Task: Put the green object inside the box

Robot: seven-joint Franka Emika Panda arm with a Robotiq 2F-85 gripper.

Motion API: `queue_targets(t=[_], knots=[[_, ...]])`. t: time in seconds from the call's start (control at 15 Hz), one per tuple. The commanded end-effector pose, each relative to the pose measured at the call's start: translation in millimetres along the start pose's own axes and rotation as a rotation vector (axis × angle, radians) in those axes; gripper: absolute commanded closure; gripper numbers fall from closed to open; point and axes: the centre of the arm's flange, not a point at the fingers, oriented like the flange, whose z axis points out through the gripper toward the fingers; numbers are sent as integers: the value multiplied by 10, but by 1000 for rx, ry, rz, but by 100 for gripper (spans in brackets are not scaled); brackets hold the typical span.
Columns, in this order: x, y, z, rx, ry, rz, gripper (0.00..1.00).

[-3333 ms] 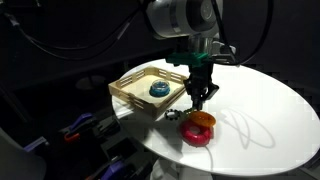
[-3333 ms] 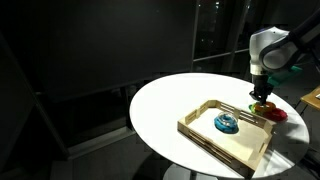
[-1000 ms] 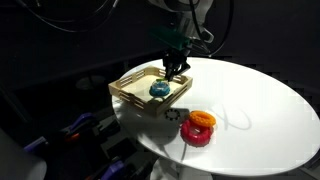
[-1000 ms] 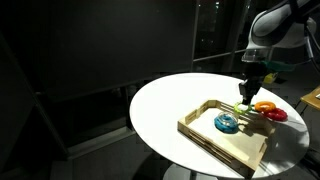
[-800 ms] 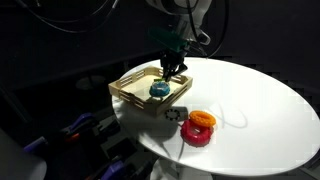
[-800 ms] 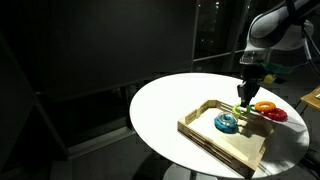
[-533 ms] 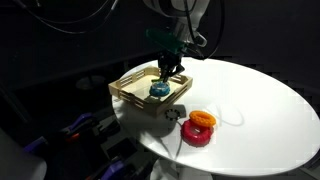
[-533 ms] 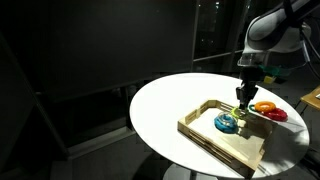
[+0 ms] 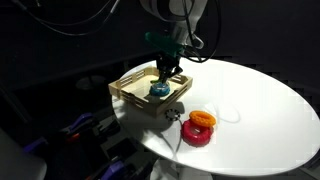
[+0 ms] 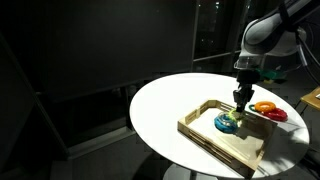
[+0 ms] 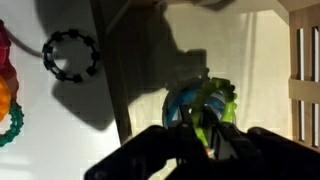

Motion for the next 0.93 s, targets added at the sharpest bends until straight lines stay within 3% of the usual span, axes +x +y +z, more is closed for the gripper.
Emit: queue_targets(t=[0.0, 0.53, 0.6, 0.73, 0.87], knots=[[115, -30, 12, 18, 26, -31, 94], [226, -23, 98, 1, 43, -39, 92], [232, -17, 111, -2, 42, -36, 57], [235, 4, 117, -7, 43, -34, 50], [228, 32, 121, -12, 43, -30, 33]])
